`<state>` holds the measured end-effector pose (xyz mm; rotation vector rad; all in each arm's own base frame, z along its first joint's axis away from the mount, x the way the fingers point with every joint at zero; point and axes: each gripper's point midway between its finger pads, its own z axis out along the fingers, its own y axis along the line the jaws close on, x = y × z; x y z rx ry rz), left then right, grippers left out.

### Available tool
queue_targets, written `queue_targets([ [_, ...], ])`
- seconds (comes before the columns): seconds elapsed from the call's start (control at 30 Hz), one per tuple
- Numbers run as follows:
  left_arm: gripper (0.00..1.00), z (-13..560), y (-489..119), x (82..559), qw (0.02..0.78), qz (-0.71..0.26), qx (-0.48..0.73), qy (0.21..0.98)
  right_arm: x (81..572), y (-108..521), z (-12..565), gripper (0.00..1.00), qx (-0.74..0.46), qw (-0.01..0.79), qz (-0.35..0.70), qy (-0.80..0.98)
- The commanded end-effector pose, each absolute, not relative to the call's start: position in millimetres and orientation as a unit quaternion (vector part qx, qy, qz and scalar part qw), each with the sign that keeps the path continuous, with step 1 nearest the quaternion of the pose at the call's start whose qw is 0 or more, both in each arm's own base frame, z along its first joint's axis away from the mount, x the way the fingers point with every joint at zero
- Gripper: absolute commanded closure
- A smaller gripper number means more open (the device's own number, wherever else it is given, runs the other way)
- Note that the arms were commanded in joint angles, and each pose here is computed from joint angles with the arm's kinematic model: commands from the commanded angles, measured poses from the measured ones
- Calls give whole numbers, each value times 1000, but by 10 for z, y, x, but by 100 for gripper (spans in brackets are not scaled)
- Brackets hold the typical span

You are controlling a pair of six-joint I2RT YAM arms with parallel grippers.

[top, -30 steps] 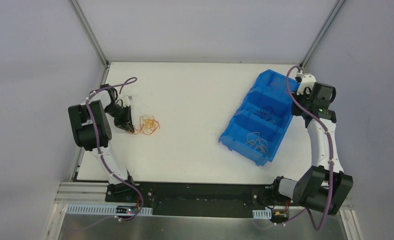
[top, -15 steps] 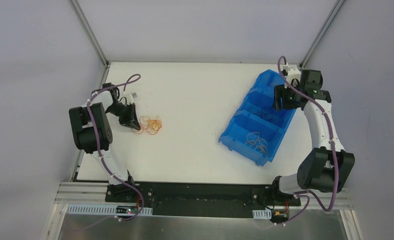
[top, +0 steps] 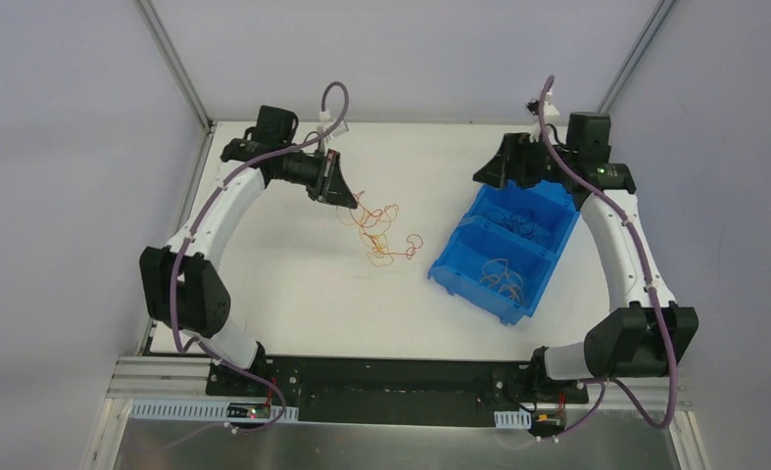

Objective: Untangle the cables

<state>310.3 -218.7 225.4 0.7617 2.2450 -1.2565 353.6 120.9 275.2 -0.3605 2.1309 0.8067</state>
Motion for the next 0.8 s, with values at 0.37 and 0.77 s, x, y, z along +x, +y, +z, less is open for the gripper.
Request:
queue_targets([
  [0.37,100,3164,-2348,2915,282,-528,299,743,3103,2796,2951,19,-243,378,489,748],
  [0.77,100,3545,-2409,2859,297,-548,299,722,3193,3326,2847,21,-251,404,501,723],
])
